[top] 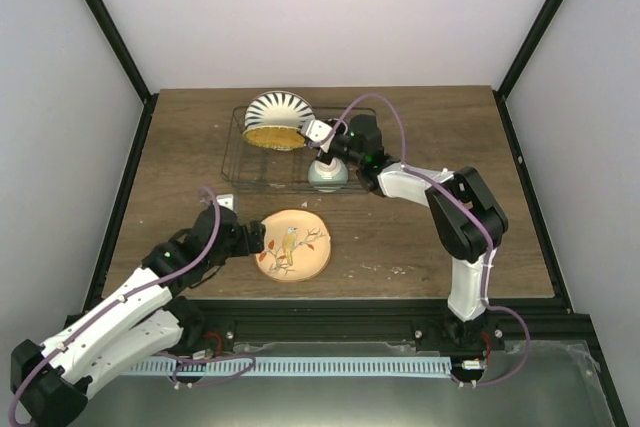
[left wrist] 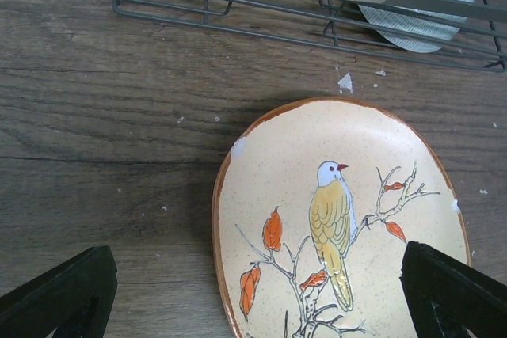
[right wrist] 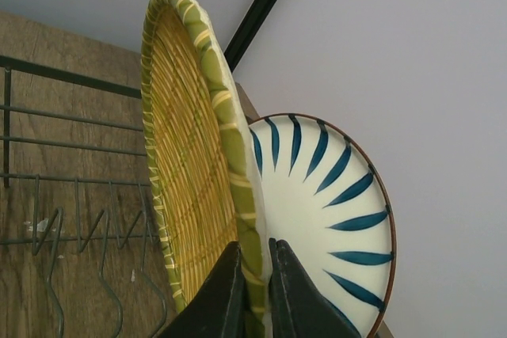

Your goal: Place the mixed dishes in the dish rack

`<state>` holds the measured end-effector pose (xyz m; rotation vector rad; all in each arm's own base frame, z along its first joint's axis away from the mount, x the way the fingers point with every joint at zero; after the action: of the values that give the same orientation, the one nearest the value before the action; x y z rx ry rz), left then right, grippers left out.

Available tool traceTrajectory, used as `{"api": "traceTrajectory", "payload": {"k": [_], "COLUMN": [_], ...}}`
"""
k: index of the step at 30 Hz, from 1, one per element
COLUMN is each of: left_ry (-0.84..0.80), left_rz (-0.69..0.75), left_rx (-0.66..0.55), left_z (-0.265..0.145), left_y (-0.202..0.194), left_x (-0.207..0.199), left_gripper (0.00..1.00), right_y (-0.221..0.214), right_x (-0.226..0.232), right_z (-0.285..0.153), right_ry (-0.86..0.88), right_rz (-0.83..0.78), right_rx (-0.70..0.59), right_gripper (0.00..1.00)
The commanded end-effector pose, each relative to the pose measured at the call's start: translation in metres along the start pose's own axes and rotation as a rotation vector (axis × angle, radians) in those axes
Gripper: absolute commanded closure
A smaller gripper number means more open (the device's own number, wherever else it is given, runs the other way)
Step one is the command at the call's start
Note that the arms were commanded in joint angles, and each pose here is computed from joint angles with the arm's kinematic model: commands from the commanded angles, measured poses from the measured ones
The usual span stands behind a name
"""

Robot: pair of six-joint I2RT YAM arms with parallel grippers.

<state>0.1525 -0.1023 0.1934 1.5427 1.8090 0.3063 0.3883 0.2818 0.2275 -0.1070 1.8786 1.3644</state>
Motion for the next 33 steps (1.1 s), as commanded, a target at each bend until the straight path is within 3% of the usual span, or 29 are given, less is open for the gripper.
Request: {"api": "traceTrajectory", "payload": {"k": [1,10,23,33], "left_ry": [0.0,0.007,0.001,-0.006], "left_rz": [0.01,0.008,-0.003,-0.014], "left_rx": [-0.016,-0.011,0.01,0.009], "left_z": [0.001,0.003,0.006,0.007], "left_y": [0.002,0.001,-0.002,-0.005], "left_x": [0.0,0.001,0.002,0.004], "left_gripper": [0.0,0.0,0.0,0.0], "right_y": [0.009,-0.011,-0.031,-0.026], "right_x": [-0.018,-0.011,0.0,-0.005], "right_z": [0.005,0.022,0.034,0.031], "right_ry": [-0.064,-0.01,0.066,0.048], "right_rz": [-0.043,0.022,0.167,0.255], "right_rx": [-0.053,0.013,0.101,0.15], "right_gripper": [0.99,0.99,0.9,0.73]}}
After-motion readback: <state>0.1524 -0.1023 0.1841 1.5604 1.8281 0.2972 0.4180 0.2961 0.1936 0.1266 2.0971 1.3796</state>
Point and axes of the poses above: each gripper's point midway between its finger pads, its own z axis out along the fingers, its own x axis along the line the jaws close on, y = z × x, the point moved 9 cm from there along -z, back along the fingers, and after that the axes turned 6 degrees about -z, right-handed, at the moved point
